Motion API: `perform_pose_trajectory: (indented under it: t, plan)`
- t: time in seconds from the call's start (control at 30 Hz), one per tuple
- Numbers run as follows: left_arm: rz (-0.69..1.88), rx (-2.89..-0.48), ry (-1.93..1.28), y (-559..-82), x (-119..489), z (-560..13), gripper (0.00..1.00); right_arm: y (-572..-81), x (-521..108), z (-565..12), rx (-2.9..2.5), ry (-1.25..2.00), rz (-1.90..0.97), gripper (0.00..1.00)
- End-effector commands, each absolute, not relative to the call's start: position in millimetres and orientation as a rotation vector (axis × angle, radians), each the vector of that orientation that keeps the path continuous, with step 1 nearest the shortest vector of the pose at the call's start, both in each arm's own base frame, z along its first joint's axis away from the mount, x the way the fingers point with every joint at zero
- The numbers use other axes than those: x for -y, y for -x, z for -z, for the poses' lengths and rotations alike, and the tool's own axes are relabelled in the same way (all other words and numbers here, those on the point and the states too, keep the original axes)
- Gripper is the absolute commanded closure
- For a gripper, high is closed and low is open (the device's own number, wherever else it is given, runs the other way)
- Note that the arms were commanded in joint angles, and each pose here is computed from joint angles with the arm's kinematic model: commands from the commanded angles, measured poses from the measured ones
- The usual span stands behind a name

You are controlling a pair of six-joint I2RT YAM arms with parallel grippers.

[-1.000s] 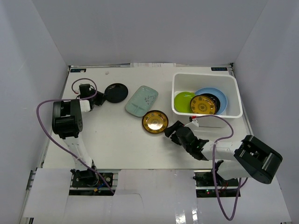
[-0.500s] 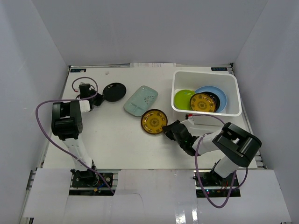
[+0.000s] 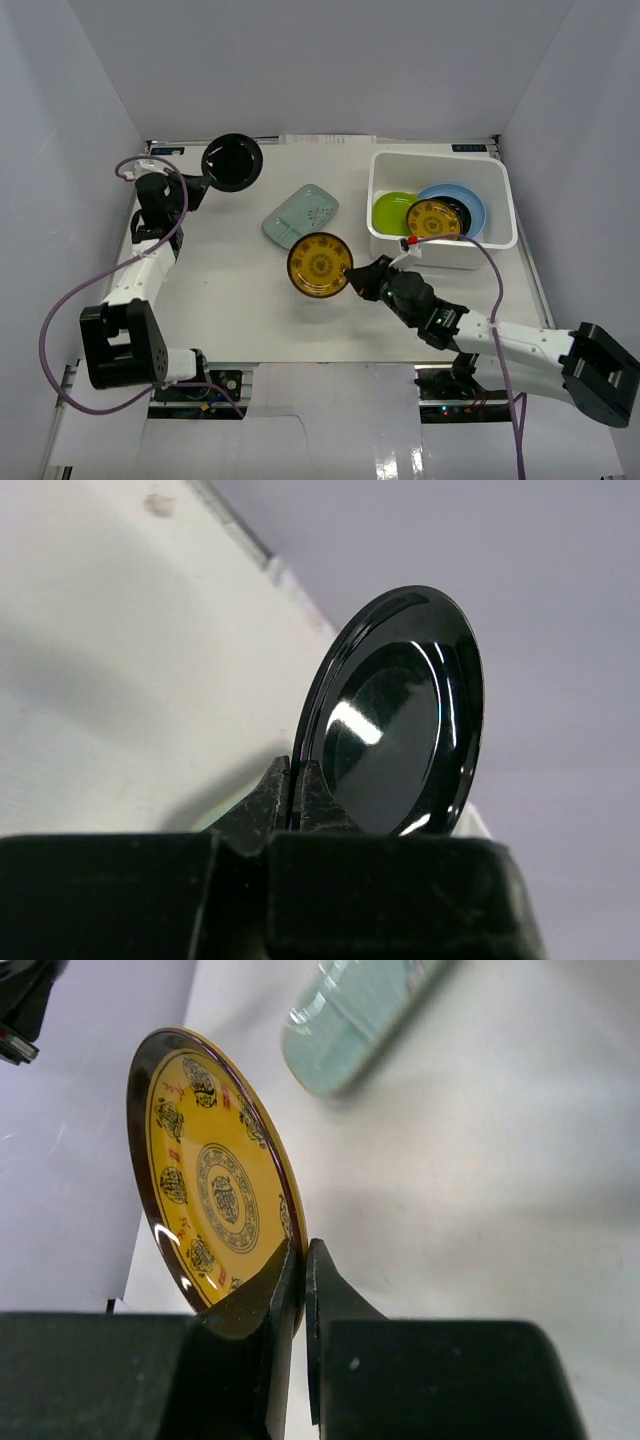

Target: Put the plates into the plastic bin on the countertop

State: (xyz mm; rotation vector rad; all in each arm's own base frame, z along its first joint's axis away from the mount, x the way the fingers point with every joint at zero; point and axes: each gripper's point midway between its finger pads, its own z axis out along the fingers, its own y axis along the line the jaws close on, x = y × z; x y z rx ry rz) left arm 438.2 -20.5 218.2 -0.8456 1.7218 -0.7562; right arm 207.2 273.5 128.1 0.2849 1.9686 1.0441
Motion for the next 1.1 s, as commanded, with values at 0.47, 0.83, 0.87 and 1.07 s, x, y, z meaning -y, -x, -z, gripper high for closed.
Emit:
perform_pose_trajectory:
  t: [0.47,0.83,0.87,1.07]
  plan:
    - [1.273,-1.531,0.231,-375.6,219.8,-401.0,1.0,-383.0,-36.4,-260.5,-1.773,-0.373,-0.333,0.92]
    - [1.349,-1.735,0.034,-391.6,371.1,-346.7,1.0,-375.6,8.6,-202.5,-1.865,-0.599,-0.304,0.44]
    - [1.332,-1.744,0.038,-394.4,378.2,-341.8,1.0,-373.1,15.2,-206.4,-1.837,-0.635,-0.284,0.32]
    - [1.29,-1.866,0.004,-397.4,437.5,-294.1,1.0,-361.6,36.6,-288.1,-1.647,-0.646,-0.285,0.18]
